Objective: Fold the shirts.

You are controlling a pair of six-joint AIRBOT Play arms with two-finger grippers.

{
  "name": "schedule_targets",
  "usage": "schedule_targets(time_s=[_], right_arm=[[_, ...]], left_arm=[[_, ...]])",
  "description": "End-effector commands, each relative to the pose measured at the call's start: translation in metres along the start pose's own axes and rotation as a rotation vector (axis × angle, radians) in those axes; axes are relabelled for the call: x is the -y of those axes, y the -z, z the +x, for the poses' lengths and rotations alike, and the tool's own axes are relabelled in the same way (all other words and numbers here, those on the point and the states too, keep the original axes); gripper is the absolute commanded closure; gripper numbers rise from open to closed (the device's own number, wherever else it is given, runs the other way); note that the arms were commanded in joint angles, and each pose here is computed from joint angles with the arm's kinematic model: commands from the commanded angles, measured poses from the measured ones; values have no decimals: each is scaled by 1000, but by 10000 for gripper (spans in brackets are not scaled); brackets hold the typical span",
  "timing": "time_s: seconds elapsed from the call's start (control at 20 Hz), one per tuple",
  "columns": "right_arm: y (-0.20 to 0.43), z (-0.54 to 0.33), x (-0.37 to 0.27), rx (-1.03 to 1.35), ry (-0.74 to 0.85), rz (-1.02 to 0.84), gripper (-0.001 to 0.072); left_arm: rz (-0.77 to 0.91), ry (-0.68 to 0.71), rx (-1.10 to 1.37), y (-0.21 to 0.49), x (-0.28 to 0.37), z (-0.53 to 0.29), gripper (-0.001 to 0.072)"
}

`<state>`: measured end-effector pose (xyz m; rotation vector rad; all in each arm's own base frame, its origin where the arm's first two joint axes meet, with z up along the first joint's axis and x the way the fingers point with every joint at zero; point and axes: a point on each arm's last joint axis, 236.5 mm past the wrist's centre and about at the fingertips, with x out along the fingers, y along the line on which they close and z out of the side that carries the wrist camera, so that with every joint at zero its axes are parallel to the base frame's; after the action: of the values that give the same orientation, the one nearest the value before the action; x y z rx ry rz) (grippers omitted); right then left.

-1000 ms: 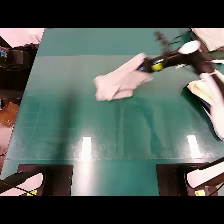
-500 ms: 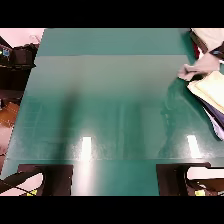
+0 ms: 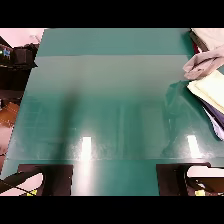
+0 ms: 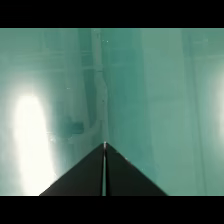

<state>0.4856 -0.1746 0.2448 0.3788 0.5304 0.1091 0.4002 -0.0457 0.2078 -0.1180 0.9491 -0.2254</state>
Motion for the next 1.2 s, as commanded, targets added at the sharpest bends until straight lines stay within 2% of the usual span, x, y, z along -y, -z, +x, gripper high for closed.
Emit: schedule_targets(time_s=[0.0,0.35,0.55,0.85,0.9,0.95,1.0,1.15], right_arm=[[-1,-23,11,-56,103,-46,701],[39,-43,41,-237,262,-19,700],[46,-82,83,-273,521,38,699],[84,-131,125,-363,648,252,682],[90,-140,132,-378,661,286,567],[96,-148,138,-389,671,314,408],[103,-158,145,-402,685,346,350],[110,-176,155,-388,703,424,350]], left_arm=[[-1,1,0,0,0,0,686],[7,1,-1,0,0,0,686],[16,1,0,0,0,0,686],[33,0,0,0,0,0,686],[33,1,1,0,0,0,686],[33,1,1,0,0,0,686],[33,1,2,-1,0,0,685],[33,1,4,-1,0,0,686]])
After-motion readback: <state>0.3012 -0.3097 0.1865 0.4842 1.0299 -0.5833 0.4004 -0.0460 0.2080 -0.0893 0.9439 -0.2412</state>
